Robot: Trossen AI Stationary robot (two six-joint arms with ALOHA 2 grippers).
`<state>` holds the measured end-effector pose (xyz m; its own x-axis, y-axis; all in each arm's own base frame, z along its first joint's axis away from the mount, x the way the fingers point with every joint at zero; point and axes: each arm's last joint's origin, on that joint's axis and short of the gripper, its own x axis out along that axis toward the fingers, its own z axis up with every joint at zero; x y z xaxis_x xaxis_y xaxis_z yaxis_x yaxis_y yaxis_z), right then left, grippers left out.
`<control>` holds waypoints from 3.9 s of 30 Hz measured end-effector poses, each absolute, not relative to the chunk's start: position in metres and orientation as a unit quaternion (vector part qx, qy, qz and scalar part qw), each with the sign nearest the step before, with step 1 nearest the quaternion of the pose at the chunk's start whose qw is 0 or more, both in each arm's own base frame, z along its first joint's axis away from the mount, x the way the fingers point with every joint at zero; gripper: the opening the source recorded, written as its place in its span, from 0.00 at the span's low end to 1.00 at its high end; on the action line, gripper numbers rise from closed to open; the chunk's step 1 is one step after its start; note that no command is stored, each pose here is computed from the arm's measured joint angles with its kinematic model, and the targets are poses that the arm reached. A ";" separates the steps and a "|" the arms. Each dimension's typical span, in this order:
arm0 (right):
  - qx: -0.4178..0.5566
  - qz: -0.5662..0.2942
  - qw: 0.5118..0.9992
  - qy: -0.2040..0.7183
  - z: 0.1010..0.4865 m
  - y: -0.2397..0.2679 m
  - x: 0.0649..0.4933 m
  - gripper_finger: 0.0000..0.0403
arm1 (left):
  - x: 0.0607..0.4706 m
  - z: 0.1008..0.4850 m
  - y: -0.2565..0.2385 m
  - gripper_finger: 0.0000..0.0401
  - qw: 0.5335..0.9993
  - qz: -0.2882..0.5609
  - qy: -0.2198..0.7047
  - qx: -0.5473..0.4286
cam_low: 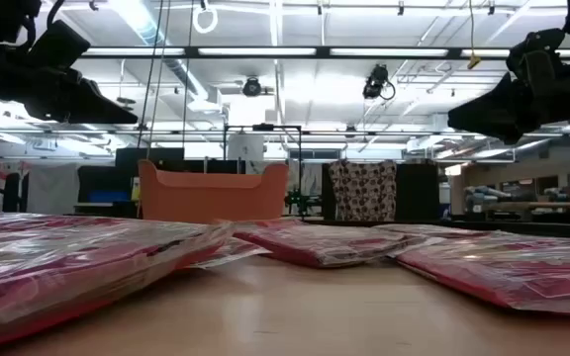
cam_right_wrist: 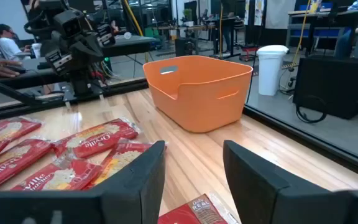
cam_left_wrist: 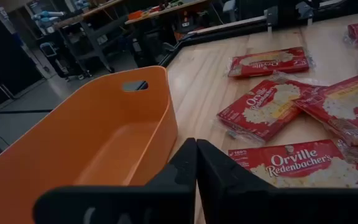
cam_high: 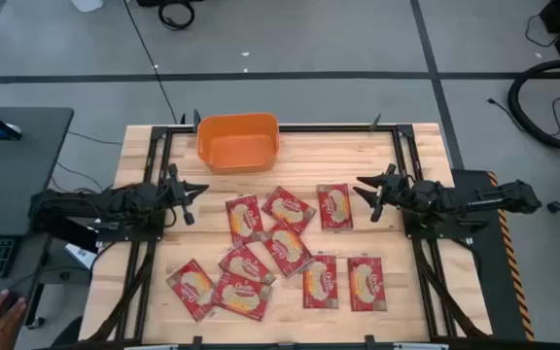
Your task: Sort popcorn bags into baskets
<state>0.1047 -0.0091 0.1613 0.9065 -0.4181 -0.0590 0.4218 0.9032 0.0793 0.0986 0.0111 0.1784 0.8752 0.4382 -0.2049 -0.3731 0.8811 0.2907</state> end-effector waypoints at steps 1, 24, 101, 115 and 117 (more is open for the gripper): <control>0.045 -0.215 0.975 0.020 0.161 -0.009 0.105 0.41 | 0.099 0.178 0.011 0.02 0.961 0.211 0.133 0.122; 0.045 -0.215 0.975 0.020 0.161 -0.009 0.105 0.41 | 0.099 0.178 0.011 0.02 0.961 0.211 0.133 0.122; 0.048 -0.184 0.970 -0.151 0.196 -0.008 0.101 0.41 | 0.102 0.214 0.004 0.02 0.980 0.090 -0.088 -0.151; 0.016 -0.150 0.988 0.032 0.198 -0.007 0.129 0.41 | 0.102 0.220 0.003 0.02 0.979 0.059 -0.115 -0.159; 0.011 -0.150 0.987 0.061 0.192 -0.007 0.133 0.41 | 0.105 0.224 0.003 0.02 0.979 0.056 -0.134 -0.144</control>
<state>0.1329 -0.0073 0.1921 0.9472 -0.2955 -0.1243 0.2981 0.9545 0.0032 0.1047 0.0027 0.2244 0.9581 0.1473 0.2458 -0.0701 0.9521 -0.2975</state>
